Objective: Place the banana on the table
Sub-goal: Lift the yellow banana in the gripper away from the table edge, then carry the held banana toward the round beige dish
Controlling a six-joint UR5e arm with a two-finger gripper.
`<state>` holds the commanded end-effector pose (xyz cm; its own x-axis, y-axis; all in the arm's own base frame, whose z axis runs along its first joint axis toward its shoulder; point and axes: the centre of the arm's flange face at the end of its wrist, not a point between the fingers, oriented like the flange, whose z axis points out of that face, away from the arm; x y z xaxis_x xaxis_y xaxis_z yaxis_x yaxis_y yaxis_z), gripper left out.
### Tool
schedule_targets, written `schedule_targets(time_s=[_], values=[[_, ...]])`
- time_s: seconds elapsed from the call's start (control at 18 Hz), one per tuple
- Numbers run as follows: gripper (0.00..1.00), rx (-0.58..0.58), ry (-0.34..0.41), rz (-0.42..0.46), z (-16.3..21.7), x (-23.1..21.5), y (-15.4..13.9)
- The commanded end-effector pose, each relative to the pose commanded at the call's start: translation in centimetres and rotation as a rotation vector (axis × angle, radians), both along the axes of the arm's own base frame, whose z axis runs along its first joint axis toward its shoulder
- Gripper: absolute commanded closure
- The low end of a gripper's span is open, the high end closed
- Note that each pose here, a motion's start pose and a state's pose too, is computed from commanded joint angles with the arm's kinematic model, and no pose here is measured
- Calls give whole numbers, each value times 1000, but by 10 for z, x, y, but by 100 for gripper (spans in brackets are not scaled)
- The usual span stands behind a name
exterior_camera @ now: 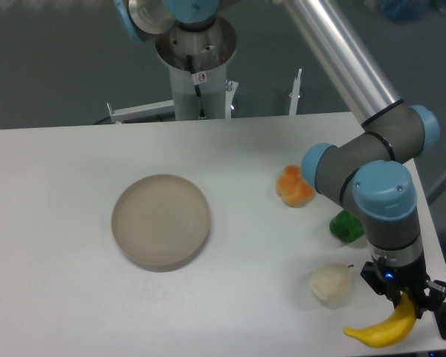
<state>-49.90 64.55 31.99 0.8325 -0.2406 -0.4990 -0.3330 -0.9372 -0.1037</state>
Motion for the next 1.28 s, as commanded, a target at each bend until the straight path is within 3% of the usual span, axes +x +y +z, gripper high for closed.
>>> schedule_targets(time_s=[0.78,1.28], values=[[63,1,4,4,10,4,-6],[63,14,-66,70,15,72,-19]])
